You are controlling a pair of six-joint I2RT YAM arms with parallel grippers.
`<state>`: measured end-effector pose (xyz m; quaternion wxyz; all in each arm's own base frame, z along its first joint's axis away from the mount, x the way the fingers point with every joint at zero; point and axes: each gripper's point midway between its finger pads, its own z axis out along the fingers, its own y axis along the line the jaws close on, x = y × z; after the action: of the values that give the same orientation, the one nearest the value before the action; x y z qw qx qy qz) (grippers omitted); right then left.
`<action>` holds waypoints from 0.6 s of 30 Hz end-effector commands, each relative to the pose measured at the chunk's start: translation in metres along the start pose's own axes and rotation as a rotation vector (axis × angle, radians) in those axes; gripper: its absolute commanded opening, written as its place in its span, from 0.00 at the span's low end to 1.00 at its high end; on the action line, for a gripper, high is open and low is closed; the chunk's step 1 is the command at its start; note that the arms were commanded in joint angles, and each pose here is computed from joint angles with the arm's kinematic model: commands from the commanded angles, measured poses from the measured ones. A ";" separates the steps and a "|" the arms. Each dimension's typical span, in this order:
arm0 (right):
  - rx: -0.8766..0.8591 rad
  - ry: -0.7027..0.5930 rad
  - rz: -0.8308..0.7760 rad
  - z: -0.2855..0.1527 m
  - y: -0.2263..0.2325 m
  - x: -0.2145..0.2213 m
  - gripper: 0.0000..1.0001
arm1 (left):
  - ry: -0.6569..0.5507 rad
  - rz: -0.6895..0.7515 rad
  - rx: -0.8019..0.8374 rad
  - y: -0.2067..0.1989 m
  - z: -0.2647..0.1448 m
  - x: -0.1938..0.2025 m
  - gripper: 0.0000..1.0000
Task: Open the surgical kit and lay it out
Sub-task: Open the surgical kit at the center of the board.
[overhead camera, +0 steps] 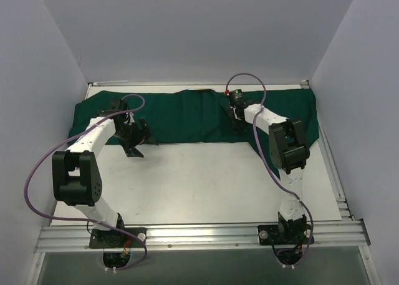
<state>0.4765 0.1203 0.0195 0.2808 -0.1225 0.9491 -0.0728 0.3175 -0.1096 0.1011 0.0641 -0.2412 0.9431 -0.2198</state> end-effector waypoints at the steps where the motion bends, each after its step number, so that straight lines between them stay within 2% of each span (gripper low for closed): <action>1: 0.067 0.005 -0.003 -0.002 -0.011 -0.002 0.30 | -0.028 0.024 0.039 -0.010 -0.009 -0.004 0.88; 4: 0.082 -0.001 -0.003 -0.004 -0.014 -0.007 0.18 | -0.030 0.025 0.041 -0.011 -0.009 -0.005 0.88; 5: 0.079 -0.002 -0.001 -0.004 -0.014 -0.008 0.09 | -0.033 0.025 0.043 -0.012 -0.010 -0.005 0.88; 8: 0.050 -0.013 0.002 -0.007 -0.008 -0.011 0.02 | -0.036 0.025 0.040 -0.012 -0.011 -0.005 0.88; 15: -0.056 -0.026 0.064 -0.027 0.011 -0.024 0.00 | -0.042 0.028 0.024 -0.010 -0.012 -0.007 0.88; 18: -0.109 -0.029 0.073 -0.055 0.028 -0.032 0.00 | -0.039 0.030 0.019 -0.010 -0.011 -0.009 0.88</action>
<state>0.4746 0.1310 0.0305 0.2729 -0.1090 0.9544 -0.0528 0.3173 -0.1093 0.1009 0.0641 -0.2413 0.9433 -0.2188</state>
